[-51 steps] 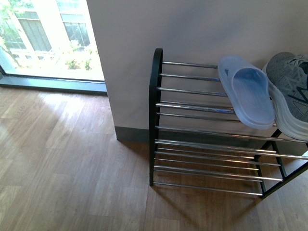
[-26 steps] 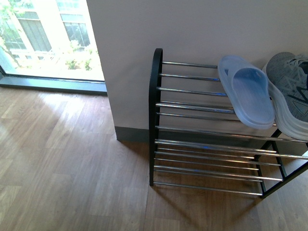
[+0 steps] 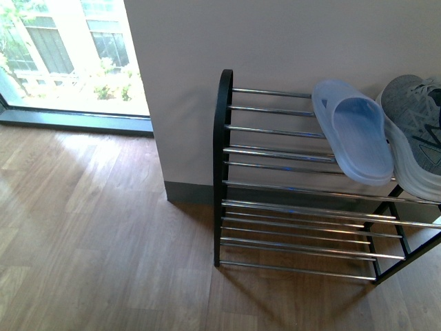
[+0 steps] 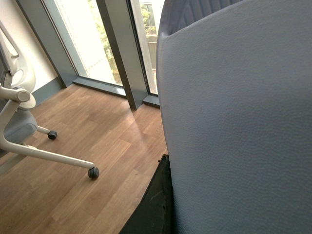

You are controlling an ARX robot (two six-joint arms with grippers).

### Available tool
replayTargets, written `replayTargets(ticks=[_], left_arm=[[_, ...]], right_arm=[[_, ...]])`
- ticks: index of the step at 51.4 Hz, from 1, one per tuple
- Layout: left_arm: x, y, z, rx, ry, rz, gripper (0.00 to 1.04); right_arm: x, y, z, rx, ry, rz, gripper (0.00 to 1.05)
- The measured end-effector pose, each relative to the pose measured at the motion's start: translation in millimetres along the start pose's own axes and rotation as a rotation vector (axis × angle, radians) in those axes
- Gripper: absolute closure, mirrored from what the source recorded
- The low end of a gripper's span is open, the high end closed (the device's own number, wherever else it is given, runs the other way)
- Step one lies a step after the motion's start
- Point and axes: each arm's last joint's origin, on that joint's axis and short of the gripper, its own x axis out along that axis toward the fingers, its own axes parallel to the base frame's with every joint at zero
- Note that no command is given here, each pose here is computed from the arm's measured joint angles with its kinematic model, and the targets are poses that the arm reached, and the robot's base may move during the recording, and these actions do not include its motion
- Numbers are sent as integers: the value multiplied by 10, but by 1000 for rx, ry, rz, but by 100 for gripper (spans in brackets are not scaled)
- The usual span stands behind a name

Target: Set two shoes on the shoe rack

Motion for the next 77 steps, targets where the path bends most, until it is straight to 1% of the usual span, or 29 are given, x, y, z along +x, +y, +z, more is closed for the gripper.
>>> replayTargets(ticks=[1,4,5,7,15,28,33,38,46,77], left_arm=[[0,0,0,0,0,0,103],[0,0,0,0,0,0,103],[0,0,0,0,0,0,103],[0,0,0,0,0,0,103],[0,0,0,0,0,0,103],[0,0,-1,0,0,0,103],[0,0,0,0,0,0,103],[0,0,-1,0,0,0,103],[0,0,0,0,0,0,103],[0,0,-1,0,0,0,103]], right_arm=[[-45,36,-36,6,4,0,85],[-129,96,-98,11,9,-2,95],[-166,123,-119,13,9,-4,100],[-213,159,-142,17,6,-2,103],[-402,286,-237,14,0,2,103],[-632,402,-352,15,3,5,103],[-692,460,-380,15,6,-20,103],[-747,521,-396,14,3,11,103],[-833,525,-471,14,-11,4,103],[-1021,524,-429,14,-26,4,103]])
